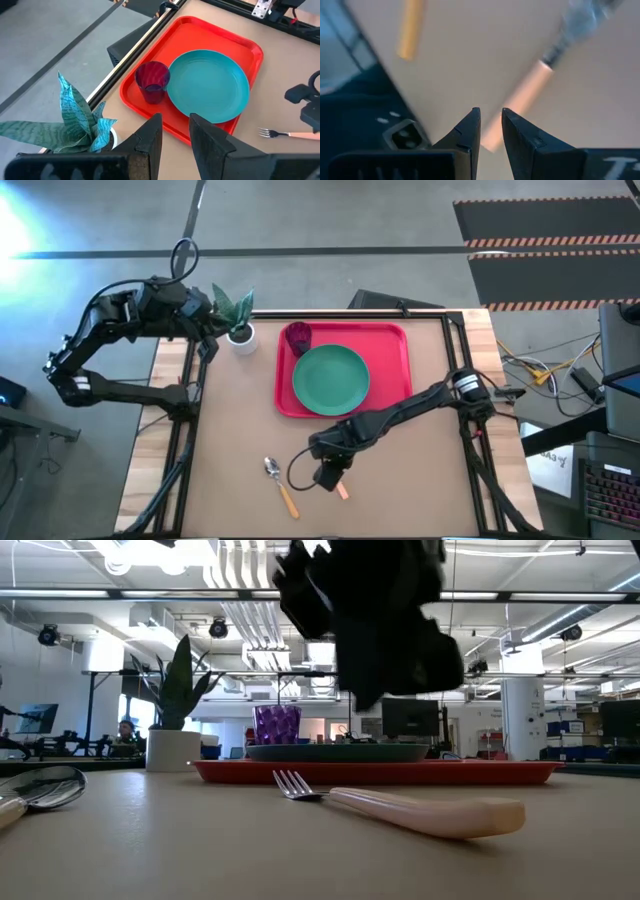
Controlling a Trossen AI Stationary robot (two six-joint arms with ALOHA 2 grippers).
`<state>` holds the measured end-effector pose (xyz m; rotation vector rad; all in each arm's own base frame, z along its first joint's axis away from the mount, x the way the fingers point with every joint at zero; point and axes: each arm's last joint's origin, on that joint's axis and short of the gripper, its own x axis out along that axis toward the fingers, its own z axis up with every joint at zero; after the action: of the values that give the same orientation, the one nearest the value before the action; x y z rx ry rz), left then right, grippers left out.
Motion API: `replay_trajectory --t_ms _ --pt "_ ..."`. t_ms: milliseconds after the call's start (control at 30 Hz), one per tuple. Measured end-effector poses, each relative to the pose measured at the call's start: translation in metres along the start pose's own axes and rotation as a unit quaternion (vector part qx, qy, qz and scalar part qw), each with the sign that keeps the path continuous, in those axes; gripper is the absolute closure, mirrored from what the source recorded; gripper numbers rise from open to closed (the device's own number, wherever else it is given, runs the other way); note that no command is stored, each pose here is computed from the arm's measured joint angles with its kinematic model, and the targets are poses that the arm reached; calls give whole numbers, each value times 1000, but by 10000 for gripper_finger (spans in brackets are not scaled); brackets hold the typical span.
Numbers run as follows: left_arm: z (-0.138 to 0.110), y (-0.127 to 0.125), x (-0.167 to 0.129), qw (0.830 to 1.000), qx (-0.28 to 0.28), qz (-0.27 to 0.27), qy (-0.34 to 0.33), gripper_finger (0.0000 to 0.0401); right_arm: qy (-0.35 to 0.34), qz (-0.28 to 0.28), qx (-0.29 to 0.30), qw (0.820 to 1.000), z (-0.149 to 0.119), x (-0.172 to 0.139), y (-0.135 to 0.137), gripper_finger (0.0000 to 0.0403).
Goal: Pick and place plate/cup/fork/spoon on tray
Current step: Put the light orange fork on the red tray to the right of the green plate
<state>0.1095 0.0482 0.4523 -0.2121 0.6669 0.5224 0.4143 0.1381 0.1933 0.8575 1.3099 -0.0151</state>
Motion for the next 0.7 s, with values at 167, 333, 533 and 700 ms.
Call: replay_trajectory --t_ms 167,333,533,700 --pt "-2 1 -4 1000 -1 -2 -5 321 -49 51 -42 997 4 -14 15 334" --pt "-5 2 -10 1000 -2 -4 -15 321 -38 48 -58 996 2 -15 14 327" --pt "-8 3 -18 1000 -15 -6 -26 322 -38 47 -71 996 2 -15 14 267" --pt "-12 4 -25 999 -18 -7 -36 322 -35 44 -73 996 1 -14 13 197"
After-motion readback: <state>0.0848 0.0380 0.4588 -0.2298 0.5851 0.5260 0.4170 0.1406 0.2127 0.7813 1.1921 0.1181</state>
